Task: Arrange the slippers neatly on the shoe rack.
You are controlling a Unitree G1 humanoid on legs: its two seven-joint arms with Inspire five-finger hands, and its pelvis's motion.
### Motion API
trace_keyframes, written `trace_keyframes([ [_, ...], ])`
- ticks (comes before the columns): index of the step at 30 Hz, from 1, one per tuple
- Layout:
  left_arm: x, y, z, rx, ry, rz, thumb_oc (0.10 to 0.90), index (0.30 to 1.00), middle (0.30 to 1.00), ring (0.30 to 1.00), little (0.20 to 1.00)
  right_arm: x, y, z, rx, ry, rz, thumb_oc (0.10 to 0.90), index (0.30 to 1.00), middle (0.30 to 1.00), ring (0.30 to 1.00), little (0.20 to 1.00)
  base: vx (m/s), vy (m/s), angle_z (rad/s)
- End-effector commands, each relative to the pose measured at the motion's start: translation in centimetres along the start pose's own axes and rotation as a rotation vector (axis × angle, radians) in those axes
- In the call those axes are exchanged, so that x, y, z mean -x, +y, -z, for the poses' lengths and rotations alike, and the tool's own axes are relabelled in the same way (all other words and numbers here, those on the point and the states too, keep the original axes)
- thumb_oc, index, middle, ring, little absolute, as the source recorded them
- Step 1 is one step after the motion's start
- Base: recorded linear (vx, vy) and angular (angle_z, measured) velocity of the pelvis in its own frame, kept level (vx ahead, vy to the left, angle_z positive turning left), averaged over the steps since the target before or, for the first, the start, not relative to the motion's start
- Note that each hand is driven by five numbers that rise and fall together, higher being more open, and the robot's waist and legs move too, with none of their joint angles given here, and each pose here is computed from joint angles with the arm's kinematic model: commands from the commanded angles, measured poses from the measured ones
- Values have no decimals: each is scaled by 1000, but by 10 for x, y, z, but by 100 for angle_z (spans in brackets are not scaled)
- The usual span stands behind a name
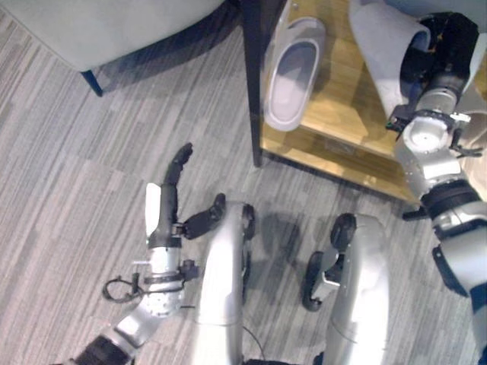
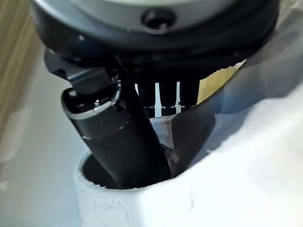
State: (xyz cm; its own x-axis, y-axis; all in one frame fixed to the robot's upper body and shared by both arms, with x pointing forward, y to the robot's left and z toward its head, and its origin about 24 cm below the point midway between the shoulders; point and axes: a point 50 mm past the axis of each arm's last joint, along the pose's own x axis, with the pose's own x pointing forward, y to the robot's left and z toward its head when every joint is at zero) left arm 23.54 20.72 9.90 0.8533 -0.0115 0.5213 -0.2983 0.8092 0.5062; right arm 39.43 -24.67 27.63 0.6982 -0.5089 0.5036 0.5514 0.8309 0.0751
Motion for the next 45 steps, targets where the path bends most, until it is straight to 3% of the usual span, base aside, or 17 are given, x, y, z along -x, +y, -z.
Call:
trace_keyframes([
  [1, 3, 0, -20, 74, -104, -3, 800, 900, 900, 900, 900, -25, -2, -62, -83, -193, 28, 400, 300, 300, 300, 300, -47, 25, -4],
  [3, 4, 6, -16, 59, -90, -29, 800, 900, 900, 900, 900, -24, -1, -58, -42, -189, 16, 400, 300, 300, 300, 300, -11, 4, -2],
  [4, 3, 10, -15, 47, -89, -43, 800, 900, 900, 900, 900, -24, -3, -55, -35, -185, 28, 543, 514, 514, 514, 514, 0, 0, 0],
  [5, 3, 12, -15, 32, -92, -51, 800, 900, 900, 900, 900, -22, -3, -52, -50, -173, 32, 800, 900, 900, 900, 900, 0, 0, 0],
  [11, 3, 19, -9, 6, -72, -66, 800, 900, 900, 900, 900, -16, 4, -42, -83, -141, -10, 800, 900, 900, 900, 900, 0, 0, 0],
  [14, 14, 12, -1, 148, 62, -71, 800, 900, 900, 900, 900, -5, 13, -34, -178, -101, -42, 800, 900, 900, 900, 900, 14, 13, -3],
  [17, 15, 12, 1, 139, 73, -66, 800, 900, 900, 900, 900, -5, 14, -35, -181, -104, -46, 800, 900, 900, 900, 900, 5, 4, -1],
  [21, 23, 10, 10, 103, 124, -20, 800, 900, 900, 900, 900, -6, 7, -34, -111, -125, -71, 800, 900, 900, 900, 900, 0, 0, 0],
  [31, 28, 12, 16, 82, 160, -20, 800, 900, 900, 900, 900, 11, -4, -44, -182, -233, -150, 800, 900, 900, 900, 900, 0, 0, 0],
  [38, 24, 17, 11, 64, 129, -64, 800, 900, 900, 900, 900, 19, -26, -56, -86, -358, -160, 800, 900, 900, 900, 900, 0, 0, 0],
  [45, 27, 14, 11, 76, 140, -64, 800, 900, 900, 900, 900, 26, -40, -62, -130, -392, -194, 800, 900, 900, 900, 900, 0, 0, 0],
])
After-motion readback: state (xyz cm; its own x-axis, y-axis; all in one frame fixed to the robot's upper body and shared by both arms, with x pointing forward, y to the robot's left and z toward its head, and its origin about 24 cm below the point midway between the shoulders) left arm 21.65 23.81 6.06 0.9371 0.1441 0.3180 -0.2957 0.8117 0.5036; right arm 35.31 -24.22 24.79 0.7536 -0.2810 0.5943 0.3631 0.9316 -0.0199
